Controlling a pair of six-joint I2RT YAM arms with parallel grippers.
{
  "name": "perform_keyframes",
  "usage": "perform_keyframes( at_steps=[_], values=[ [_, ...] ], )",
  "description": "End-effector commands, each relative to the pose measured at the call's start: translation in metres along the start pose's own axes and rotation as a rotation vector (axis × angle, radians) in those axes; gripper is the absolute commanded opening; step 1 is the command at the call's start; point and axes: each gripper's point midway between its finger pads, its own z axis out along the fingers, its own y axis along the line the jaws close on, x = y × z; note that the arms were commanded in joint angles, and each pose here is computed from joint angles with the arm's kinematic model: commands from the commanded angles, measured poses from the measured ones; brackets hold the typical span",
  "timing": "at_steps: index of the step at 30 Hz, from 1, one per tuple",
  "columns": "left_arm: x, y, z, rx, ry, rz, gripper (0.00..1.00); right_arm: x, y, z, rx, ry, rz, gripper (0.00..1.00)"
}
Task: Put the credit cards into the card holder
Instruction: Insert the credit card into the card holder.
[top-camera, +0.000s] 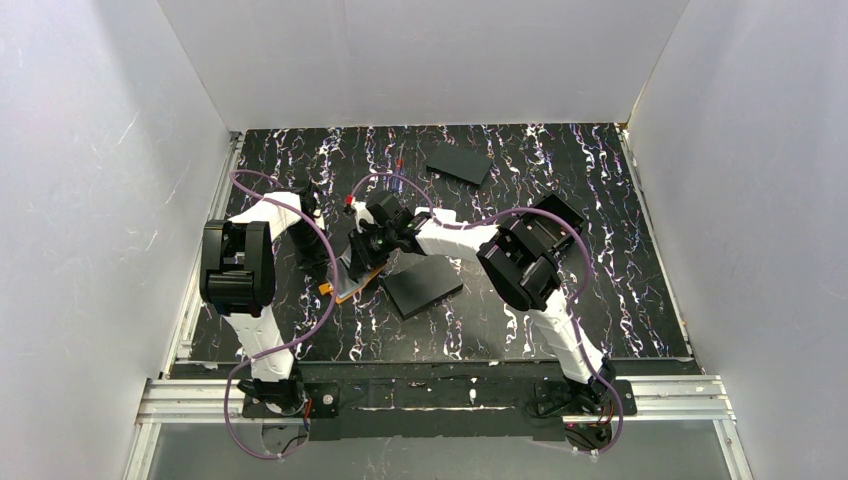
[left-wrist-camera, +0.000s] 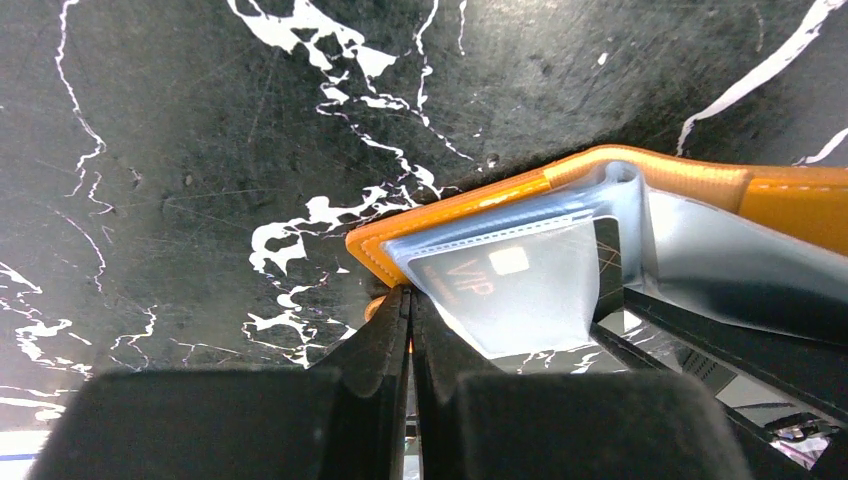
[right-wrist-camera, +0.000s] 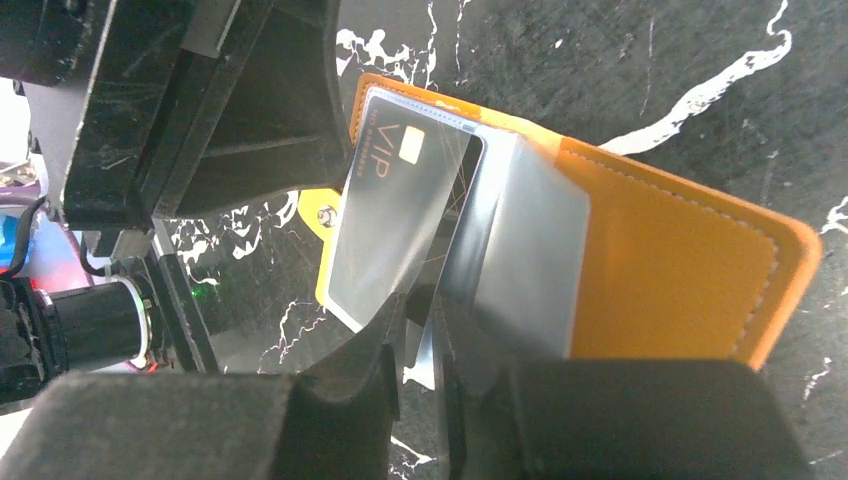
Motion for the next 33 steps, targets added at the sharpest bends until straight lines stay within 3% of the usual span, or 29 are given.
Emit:
perform_keyframes(
  at_steps=[1,5,13,24,26,31,33],
  values=[
    [-0.003,-0.008,0.0,0.022,-0.032,0.022,0.0,0.004,0.027,0.019,-0.079,-0.001,0.012,0.22],
    [-0.004,-0.008,-0.001,0.023,-0.034,0.023,0.0,0.001,0.029,0.015,-0.066,-0.037,0.067,0.24],
    [-0.004,-0.007,-0.004,0.014,-0.045,0.02,0.0,-0.016,0.007,-0.017,0.082,-0.058,0.029,0.36],
    [-0.005,-0.002,-0.014,-0.012,-0.085,0.014,0.02,-0.024,0.014,-0.045,0.18,-0.085,-0.057,0.4],
    [-0.005,0.0,-0.016,-0.025,-0.098,0.008,0.03,-0.022,0.018,-0.042,0.151,-0.086,-0.047,0.38],
    [-0.008,0.003,-0.027,-0.04,-0.146,-0.004,0.07,-0.024,0.025,-0.031,0.086,-0.09,-0.027,0.21],
    [-0.008,0.003,-0.033,-0.035,-0.17,-0.006,0.1,-0.023,0.025,-0.028,0.08,-0.088,-0.023,0.19]
  ],
)
